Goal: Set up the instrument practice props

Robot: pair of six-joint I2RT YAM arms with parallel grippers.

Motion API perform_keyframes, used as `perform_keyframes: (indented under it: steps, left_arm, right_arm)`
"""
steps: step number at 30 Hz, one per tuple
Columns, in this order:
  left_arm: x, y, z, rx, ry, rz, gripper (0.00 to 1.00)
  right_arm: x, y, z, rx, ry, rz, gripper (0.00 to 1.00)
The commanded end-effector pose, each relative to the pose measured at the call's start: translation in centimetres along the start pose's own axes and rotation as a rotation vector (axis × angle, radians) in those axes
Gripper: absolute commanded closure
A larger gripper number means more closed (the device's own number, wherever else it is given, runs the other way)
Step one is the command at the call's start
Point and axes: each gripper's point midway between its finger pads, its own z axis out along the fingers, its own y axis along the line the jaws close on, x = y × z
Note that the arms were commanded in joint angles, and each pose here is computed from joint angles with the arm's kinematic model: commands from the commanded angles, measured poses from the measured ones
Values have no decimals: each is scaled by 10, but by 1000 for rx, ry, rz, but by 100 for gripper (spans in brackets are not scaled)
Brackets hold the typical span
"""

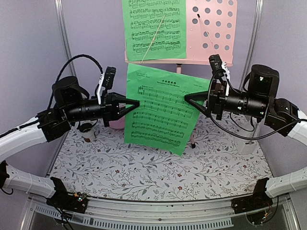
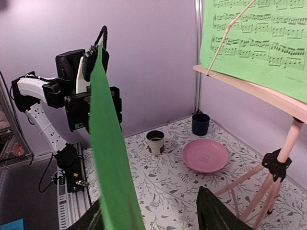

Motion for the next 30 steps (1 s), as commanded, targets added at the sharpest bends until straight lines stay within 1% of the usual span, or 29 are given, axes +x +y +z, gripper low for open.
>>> perform_keyframes:
  steps: [1,2,5,8,11,13,15,21,28,30]
  left_arm:
    - [-28,6,7,-39,-44,-67,100]
    - [-29,7,9,-42,-33,-80,100]
    - [-36,11,13,-61,-17,-102,100]
    - [-48,15,15,-87,-14,-108,100]
    - [-71,20,13,-119,-44,-122,100]
    - [-85,21,12,-130,-66,-141,100]
    - [-97,22,13,-136,-78,-149,100]
    - [-126,26,12,-151,-127,-136,100]
    - [-162,34,8,-209,-199,-104,100]
    - [-167,38,9,-220,-209,-107,100]
  right_arm:
    - [-32,-36,-18,135,-70,9,31]
    - [-39,-45,-23,165,-89,13,28]
    - [-63,-70,-38,279,-157,3,26]
    - [-88,-92,-52,415,-221,-18,26]
    - [-112,-108,-62,526,-270,-26,27]
    - [-126,-116,-65,582,-284,-60,28]
    - [-140,-124,-68,639,-306,-71,32]
    - [-163,-151,-65,802,-299,-134,37]
    - [-172,-170,-42,870,-276,-206,43]
    - [-174,-176,-35,893,-269,-224,45]
